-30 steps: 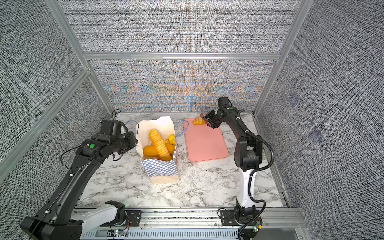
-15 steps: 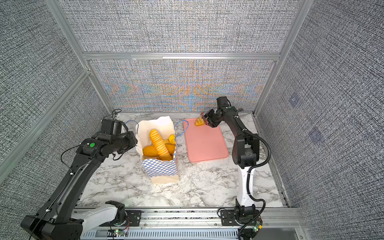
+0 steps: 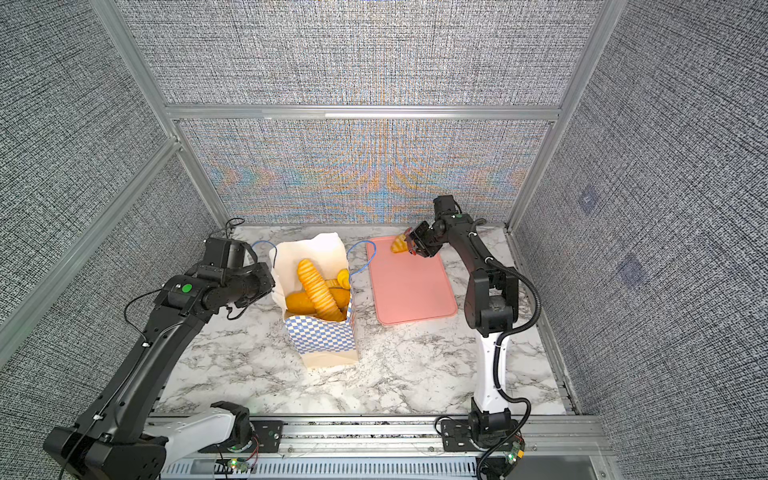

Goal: Place the fake bread into the paper bag
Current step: 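Lower the tongs around the last striped roll and squeeze shut, then lift the striped roll in the tongs up and over the paper bag, then lower the striped roll into the bag and open the tongs, then drop the tongs on the table beside the tray while the left gripper releases the bag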

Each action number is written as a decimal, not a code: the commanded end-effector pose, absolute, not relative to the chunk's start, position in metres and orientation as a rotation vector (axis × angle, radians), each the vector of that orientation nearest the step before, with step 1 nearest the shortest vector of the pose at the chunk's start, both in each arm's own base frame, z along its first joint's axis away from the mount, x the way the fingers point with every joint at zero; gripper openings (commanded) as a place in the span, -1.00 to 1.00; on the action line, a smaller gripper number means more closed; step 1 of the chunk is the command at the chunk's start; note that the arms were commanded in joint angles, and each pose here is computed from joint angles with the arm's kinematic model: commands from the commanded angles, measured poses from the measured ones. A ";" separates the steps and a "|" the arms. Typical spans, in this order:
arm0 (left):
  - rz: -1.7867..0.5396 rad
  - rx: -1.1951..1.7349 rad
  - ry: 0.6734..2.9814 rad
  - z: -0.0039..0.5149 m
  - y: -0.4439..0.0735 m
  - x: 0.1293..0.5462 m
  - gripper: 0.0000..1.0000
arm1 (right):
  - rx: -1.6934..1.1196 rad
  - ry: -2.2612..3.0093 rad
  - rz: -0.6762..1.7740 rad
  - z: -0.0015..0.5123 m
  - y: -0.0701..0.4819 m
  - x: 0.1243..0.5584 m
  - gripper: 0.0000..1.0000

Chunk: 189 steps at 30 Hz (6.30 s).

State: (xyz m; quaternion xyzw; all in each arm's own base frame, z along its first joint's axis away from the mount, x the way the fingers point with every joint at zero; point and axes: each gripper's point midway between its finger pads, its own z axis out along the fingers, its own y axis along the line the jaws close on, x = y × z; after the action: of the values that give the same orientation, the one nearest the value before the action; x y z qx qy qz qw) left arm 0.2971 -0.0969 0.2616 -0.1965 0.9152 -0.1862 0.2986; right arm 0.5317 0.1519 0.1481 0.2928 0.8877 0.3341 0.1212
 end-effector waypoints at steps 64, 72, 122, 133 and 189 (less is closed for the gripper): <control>-0.472 -0.552 2.416 0.262 -0.091 0.293 -0.93 | 0.807 2.672 1.088 0.143 0.149 0.535 -0.09; -0.472 -0.553 2.411 0.264 -0.090 0.293 -0.93 | 0.797 2.663 1.067 0.150 0.145 0.525 -0.23; -0.509 -0.510 2.413 0.273 -0.095 0.290 -0.91 | -0.415 2.042 1.016 0.462 0.235 0.343 -0.28; -0.510 -0.505 2.413 0.274 -0.097 0.294 -0.93 | -0.666 2.128 0.983 0.444 0.265 0.290 -0.28; -0.486 -0.494 2.382 0.290 -0.087 0.279 0.34 | -0.637 2.217 0.704 0.415 0.259 0.291 0.00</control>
State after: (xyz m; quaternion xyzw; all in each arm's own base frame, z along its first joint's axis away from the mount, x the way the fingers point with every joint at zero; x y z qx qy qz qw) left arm 0.2808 -0.0911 0.2844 -0.1952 0.9081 -0.1934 0.3160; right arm 0.2777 0.2595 0.3987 -0.2691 0.8675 0.2673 0.3220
